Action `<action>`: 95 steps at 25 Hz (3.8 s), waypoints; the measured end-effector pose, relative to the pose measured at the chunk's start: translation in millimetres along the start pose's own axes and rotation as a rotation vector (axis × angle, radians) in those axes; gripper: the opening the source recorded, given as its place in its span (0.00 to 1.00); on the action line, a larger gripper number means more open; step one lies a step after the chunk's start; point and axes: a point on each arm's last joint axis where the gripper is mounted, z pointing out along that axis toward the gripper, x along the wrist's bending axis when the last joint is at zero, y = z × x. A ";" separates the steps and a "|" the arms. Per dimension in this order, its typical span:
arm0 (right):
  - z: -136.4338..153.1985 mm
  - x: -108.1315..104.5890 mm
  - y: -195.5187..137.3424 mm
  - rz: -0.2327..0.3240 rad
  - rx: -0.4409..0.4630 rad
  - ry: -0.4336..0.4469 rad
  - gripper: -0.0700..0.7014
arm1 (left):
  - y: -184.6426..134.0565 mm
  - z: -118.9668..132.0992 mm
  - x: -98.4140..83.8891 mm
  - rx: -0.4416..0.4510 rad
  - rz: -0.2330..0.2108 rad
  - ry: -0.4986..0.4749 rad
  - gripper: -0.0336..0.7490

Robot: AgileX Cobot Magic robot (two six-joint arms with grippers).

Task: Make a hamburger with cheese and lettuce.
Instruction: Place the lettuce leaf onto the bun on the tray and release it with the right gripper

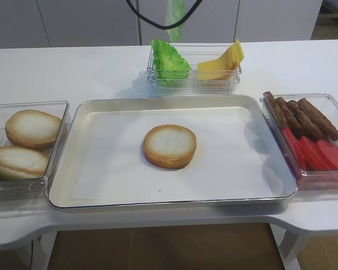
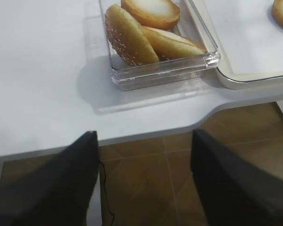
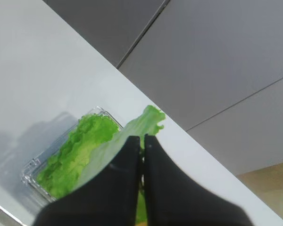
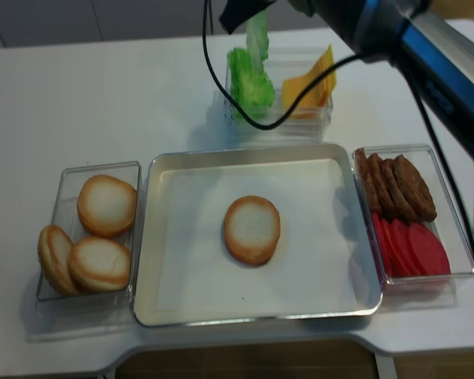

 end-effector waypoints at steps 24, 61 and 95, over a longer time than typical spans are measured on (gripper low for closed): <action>-73.2 -6.6 -19.1 0.129 0.316 0.166 0.09 | 0.0 0.0 0.0 0.000 0.000 0.000 0.63; -40.1 80.0 -101.5 0.124 0.370 0.094 0.09 | 0.0 0.0 0.0 0.000 0.000 0.000 0.63; -22.0 110.7 -99.5 0.371 0.346 0.275 0.09 | 0.0 0.0 0.0 0.000 0.000 0.000 0.63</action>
